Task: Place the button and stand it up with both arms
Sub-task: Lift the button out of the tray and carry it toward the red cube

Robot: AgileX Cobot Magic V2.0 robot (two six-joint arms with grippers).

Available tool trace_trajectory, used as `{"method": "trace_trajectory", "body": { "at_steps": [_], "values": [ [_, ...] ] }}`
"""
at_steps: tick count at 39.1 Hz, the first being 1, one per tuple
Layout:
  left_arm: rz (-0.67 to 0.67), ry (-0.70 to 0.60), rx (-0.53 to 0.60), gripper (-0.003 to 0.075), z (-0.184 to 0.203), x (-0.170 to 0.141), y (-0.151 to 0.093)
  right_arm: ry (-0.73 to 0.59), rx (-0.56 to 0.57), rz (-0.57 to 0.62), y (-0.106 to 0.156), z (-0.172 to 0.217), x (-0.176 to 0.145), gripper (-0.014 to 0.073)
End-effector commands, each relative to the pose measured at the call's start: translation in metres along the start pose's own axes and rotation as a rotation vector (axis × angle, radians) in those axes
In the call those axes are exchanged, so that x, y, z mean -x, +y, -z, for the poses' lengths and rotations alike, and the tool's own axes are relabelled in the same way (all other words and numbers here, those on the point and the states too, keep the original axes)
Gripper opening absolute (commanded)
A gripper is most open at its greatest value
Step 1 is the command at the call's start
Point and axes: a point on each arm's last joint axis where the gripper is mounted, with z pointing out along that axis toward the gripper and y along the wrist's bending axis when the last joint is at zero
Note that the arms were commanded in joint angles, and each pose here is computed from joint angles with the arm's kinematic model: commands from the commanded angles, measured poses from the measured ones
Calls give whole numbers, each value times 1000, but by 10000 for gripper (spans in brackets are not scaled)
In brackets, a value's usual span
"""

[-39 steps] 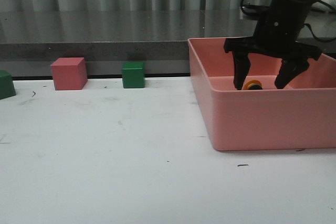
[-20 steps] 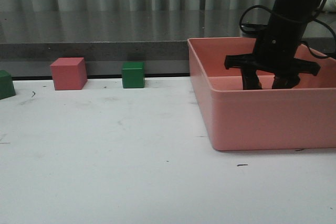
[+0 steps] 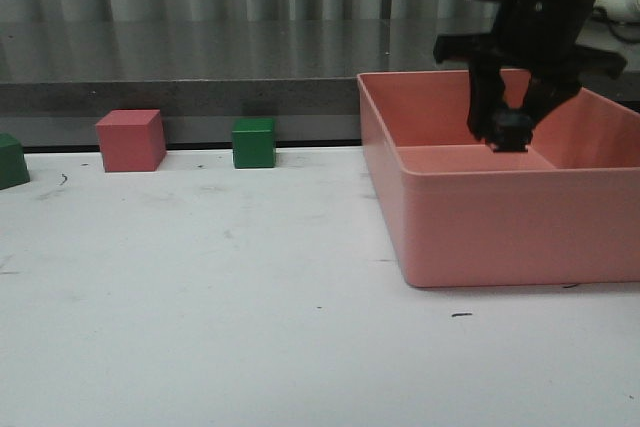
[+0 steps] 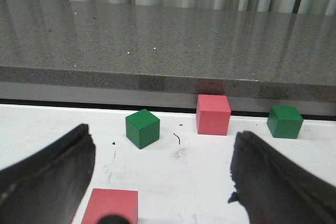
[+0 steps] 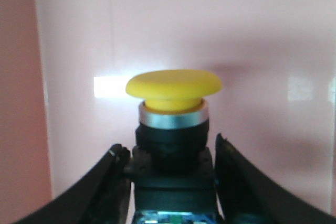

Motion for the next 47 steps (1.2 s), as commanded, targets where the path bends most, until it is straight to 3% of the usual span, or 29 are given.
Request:
{"method": "trace_trajectory", "body": {
  "at_steps": [1, 12, 21, 30, 37, 47],
  "values": [
    [5, -103, -8, 511, 0, 17, -1, -164, 50, 38, 18, 63, 10, 298],
    [5, -103, -8, 510, 0, 17, -1, -191, 170, 205, 94, 97, -19, 298],
    [5, -104, -8, 511, 0, 17, -1, -159, 282, 371, 174, 94, -49, 298],
    [5, -104, -8, 510, 0, 17, -1, -68, 370, 439, 234, 70, -68, 298],
    [5, -104, -8, 511, 0, 17, -1, -20, 386, 464, 259, 47, -72, 298],
    [5, -104, -8, 510, 0, 17, -1, 55, 302, 367, 260, -6, -75, 298]
  ]
}}
